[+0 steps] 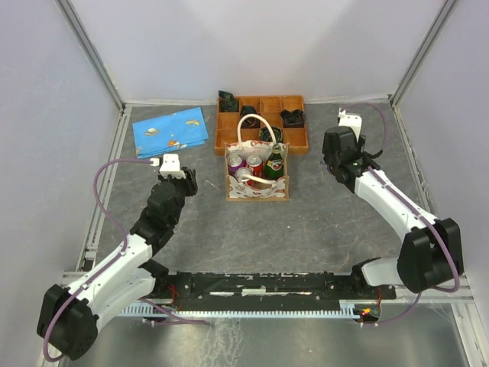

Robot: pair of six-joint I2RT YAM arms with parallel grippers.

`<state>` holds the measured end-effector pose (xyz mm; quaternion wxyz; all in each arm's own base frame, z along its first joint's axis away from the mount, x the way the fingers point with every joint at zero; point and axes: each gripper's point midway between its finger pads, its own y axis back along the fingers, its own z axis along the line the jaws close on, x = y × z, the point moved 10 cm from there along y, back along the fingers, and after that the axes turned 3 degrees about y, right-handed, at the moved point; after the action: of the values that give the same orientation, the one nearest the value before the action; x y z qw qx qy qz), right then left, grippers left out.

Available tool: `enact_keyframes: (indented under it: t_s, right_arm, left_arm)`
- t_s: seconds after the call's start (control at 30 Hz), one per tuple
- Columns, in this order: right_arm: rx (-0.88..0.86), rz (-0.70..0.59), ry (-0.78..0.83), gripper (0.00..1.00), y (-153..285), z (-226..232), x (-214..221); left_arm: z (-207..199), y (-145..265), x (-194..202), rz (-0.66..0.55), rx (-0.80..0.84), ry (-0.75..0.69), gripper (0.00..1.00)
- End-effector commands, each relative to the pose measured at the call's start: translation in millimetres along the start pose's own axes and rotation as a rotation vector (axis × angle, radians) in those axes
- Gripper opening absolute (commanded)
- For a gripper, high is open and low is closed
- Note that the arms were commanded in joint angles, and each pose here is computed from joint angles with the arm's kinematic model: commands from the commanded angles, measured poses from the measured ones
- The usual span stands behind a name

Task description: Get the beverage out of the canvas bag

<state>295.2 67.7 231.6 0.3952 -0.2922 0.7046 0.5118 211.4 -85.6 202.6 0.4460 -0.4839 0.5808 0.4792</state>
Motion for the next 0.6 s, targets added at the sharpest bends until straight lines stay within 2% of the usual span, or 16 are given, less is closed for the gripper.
enact_keyframes:
  t_s: [0.0,0.57]
  right_arm:
    - [-0.054,-0.035,-0.091,0.0,-11,11,-2]
    - [-0.111,0.01,-0.092,0.0,-31,25,31]
  left_arm:
    - [1,1,-6,-0.033,-0.014,0.018,0.49]
    - [0,-2,-1,-0.009,-0.012,0.011,0.49]
